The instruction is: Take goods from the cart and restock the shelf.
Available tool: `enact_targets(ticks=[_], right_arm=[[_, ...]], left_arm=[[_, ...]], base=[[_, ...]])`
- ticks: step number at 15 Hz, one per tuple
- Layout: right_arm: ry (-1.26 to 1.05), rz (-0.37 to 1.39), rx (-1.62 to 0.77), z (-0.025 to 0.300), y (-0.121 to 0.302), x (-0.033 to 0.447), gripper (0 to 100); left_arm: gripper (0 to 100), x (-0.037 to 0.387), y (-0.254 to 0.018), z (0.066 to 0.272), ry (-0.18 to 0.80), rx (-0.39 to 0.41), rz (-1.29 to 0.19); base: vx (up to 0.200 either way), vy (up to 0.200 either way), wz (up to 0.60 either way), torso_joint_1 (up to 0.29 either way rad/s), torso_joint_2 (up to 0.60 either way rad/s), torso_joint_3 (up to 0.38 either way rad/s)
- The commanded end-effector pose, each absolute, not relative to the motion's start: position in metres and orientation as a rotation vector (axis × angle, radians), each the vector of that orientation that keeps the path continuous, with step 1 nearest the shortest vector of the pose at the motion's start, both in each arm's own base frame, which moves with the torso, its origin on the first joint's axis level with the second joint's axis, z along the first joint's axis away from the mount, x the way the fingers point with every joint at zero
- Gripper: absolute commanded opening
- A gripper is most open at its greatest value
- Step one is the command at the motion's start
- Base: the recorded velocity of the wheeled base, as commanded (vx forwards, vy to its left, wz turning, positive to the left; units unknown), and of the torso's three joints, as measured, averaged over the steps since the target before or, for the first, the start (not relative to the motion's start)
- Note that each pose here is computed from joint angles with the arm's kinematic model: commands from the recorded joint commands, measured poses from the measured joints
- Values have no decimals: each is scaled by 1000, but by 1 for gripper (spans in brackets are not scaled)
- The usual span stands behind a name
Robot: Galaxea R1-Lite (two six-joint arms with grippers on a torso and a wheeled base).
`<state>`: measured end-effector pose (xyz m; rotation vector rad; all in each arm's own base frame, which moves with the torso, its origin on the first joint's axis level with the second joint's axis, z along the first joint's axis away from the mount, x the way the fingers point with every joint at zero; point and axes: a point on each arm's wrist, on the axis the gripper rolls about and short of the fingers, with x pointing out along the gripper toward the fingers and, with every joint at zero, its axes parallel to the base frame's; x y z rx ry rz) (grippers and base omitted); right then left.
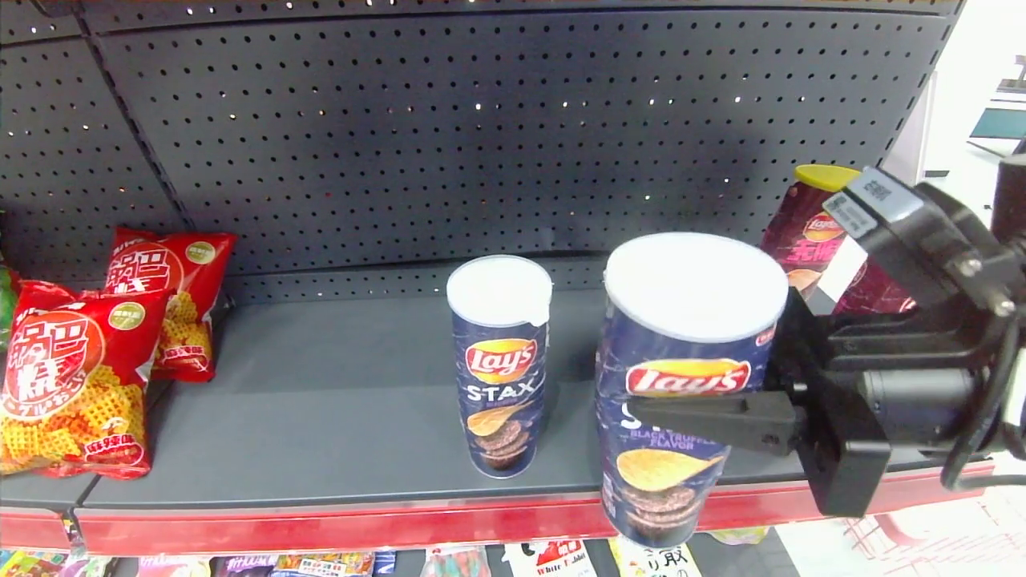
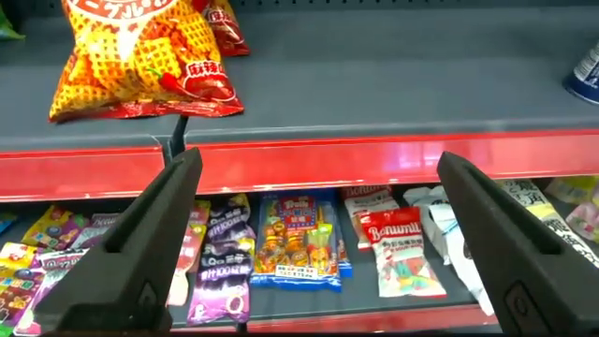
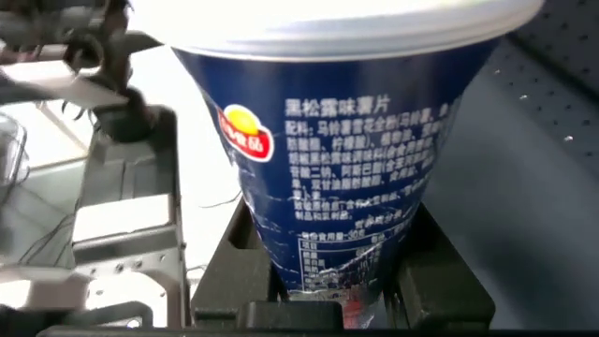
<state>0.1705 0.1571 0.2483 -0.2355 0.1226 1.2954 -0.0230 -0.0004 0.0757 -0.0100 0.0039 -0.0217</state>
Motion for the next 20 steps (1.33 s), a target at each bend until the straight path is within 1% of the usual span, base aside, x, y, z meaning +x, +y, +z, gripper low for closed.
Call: enact_targets(ticks=[1,3,5,7,8,11,12,14,15,17,19,20], right_arm=[[116,1262,-217,255,159,184,0],[139,1173,-189,257,152,201,0],[186,1062,-144,256,151,228,0],[194,1000,-118,254,152,248,0],[193,956,-105,251,149,267,0],[176,915,-93,252,154,306,0],[177,914,-89,247,159,327,0],[161,947,-100,242,170,348,0],[119,1040,-133,240,180,362,0],[75,1231,-155,232,195,372,0],[44,1350,-146,234,207,371,0],[41,1447,-130,231,215,370,0]], left_arm=[[100,-23,0,76,3,-11,-21],[100,-23,0,76,3,-11,-21],[100,-23,0,76,3,-11,-21],[100,-23,0,76,3,-11,-21],[100,-23,0,76,3,-11,-21],[100,-23,0,76,3,-11,-21],[100,-23,0,76,3,-11,-21],[100,-23,0,76,3,-11,-21],[100,-23,0,76,3,-11,-21],[100,-23,0,76,3,-11,-21],[100,-23,0,76,3,-11,-21],[100,-23,0,76,3,-11,-21]], base=[[0,0,0,0,0,0],[0,0,0,0,0,0],[0,0,0,0,0,0],[0,0,0,0,0,0],[0,0,0,0,0,0],[0,0,0,0,0,0],[0,0,0,0,0,0],[0,0,0,0,0,0],[0,0,0,0,0,0],[0,0,0,0,0,0],[0,0,0,0,0,0],[0,0,0,0,0,0]])
